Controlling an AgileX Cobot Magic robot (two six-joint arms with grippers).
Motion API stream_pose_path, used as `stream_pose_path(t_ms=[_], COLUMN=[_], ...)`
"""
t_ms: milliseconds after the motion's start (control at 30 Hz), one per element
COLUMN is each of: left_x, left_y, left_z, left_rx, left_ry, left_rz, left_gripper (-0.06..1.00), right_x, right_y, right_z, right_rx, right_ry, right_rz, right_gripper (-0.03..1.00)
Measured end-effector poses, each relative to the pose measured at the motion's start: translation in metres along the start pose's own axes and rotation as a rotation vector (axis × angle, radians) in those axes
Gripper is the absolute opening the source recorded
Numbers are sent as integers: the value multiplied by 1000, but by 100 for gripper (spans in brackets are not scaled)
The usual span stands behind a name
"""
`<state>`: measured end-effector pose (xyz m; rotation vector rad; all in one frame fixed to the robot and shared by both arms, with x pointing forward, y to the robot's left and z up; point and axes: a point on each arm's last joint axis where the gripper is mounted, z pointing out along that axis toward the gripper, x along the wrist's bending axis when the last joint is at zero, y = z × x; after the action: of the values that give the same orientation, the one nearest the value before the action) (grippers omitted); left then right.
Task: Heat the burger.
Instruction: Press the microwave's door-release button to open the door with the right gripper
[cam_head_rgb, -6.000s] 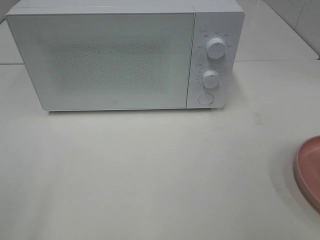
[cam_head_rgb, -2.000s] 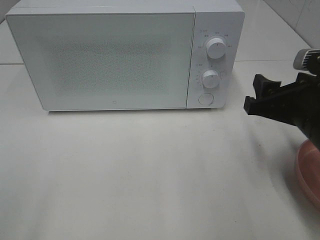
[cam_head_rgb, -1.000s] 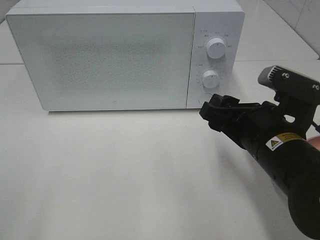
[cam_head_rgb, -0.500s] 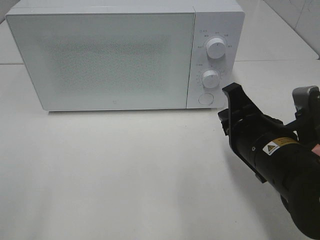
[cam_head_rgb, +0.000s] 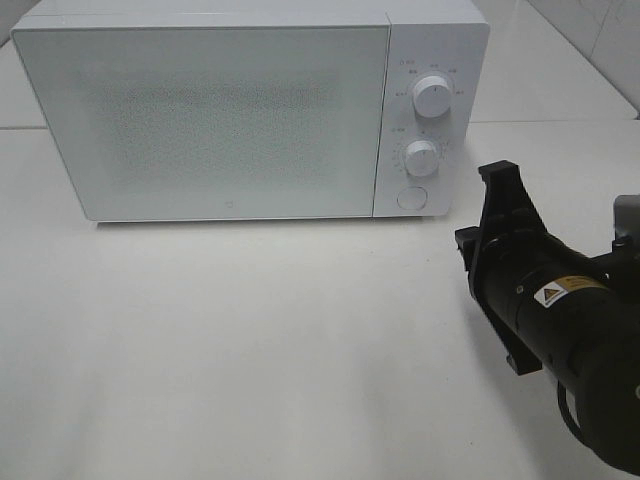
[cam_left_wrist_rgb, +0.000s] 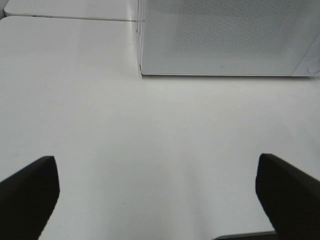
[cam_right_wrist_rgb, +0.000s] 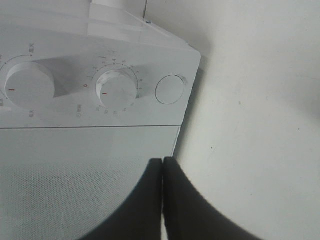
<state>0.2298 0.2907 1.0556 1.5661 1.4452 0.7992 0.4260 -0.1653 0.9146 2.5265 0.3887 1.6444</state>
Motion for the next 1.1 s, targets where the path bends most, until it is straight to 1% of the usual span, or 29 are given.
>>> stream_pose_path(t_ms=[167, 333, 367, 667, 867, 1100], left_x=[0, 0, 0, 0, 0, 0], left_y=[0, 0, 0, 0, 0, 0], left_z=[0, 0, 0, 0, 0, 0], left_rx=[0, 0, 0, 0, 0, 0], left_ry=[0, 0, 0, 0, 0, 0], left_rz=[0, 0, 0, 0, 0, 0], left_gripper=[99, 99, 99, 99, 99, 99], right_x=[0, -3, -2, -3, 5, 7], right_y=[-2, -12, -15, -21, -18, -20], right_z=[4, 16, 20, 36, 54, 72], right_rx=[-23, -31, -35, -57, -67, -53], right_ry=[-12, -26, -25, -24, -2, -21], right_rz=[28, 64, 87, 164, 170, 180], right_gripper=[2, 2, 2, 2, 2, 2])
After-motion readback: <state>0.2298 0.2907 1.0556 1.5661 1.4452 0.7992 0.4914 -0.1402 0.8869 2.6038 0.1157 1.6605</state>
